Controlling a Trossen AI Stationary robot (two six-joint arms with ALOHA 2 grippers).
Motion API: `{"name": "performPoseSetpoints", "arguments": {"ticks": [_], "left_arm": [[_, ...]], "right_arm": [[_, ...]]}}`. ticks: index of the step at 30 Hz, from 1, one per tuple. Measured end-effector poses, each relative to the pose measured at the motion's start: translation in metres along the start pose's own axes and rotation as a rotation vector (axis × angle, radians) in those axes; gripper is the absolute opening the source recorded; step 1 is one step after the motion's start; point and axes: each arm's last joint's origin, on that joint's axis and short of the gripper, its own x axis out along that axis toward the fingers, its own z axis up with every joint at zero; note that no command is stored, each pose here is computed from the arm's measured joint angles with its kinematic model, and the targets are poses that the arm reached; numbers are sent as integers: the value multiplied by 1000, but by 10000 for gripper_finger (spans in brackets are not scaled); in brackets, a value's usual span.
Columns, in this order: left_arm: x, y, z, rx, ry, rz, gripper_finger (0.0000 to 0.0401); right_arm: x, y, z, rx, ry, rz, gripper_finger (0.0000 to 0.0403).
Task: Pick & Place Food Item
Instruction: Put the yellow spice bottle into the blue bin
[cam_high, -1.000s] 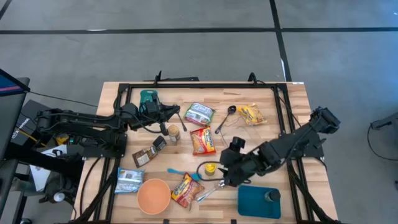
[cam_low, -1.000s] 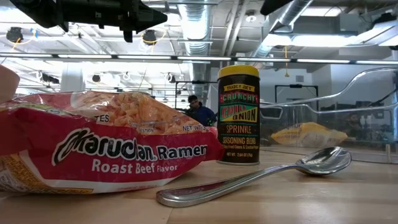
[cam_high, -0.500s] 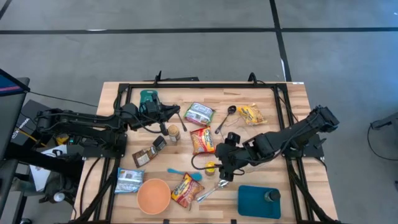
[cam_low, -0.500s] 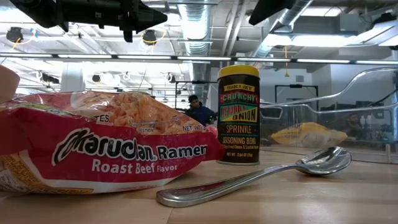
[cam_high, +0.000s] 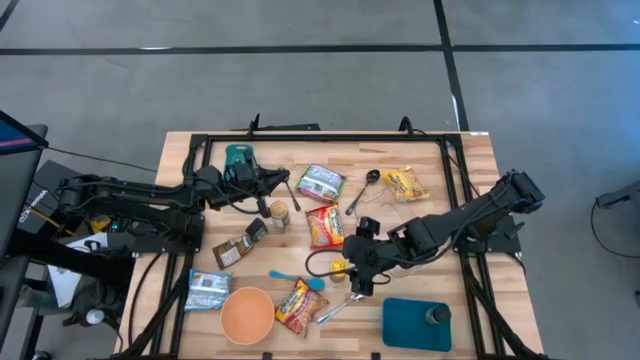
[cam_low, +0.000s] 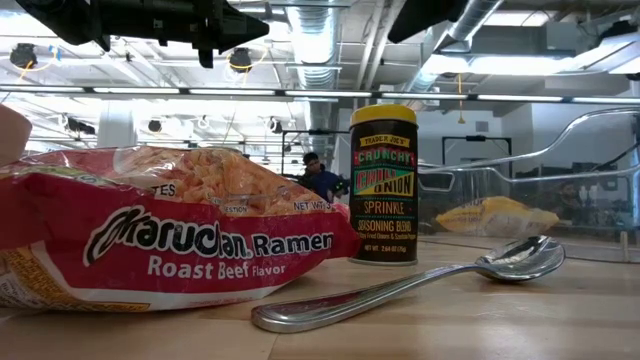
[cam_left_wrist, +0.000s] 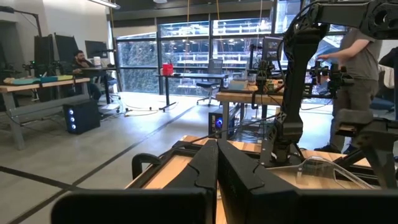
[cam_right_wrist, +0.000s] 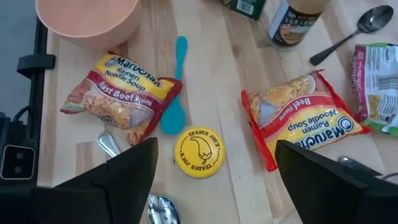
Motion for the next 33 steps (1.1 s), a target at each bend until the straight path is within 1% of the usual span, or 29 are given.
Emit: {"name": "performPoseSetpoints", "arguments": {"ticks": [3,6,8,11,13,15,17,19,22,27,30,33], "left_arm": [[0,0,0,0,0,0,0],[0,0,0,0,0,0,0],[0,0,0,0,0,0,0],[0,0,0,-1,-2,0,0],[0,0,0,0,-2,0,0],[0,0,0,-1,-4,1,0],[0,0,1,-2,-10,0,0],[0,0,1,-3,-11,0,0],[0,0,2,-4,-17,1,0],[0,0,2,-4,-17,1,0],[0,0,2,-4,-17,1,0],[0,0,2,-4,-17,1,0]], "right_arm": [[6,2,-2,-30,15,-7,317],[13,6,-3,-35,21,-10,317],[18,5,-9,-57,65,-40,317],[26,8,-8,-57,57,-51,317],[29,6,-12,-71,90,-72,317],[33,9,-10,-66,77,-67,317],[34,8,-14,-77,103,-78,317],[36,9,-12,-71,91,-71,317],[40,9,-15,-79,115,-79,317],[39,10,-14,-75,115,-54,317],[39,10,-14,-122,118,-44,317],[41,6,-11,-144,129,-15,317]]}}
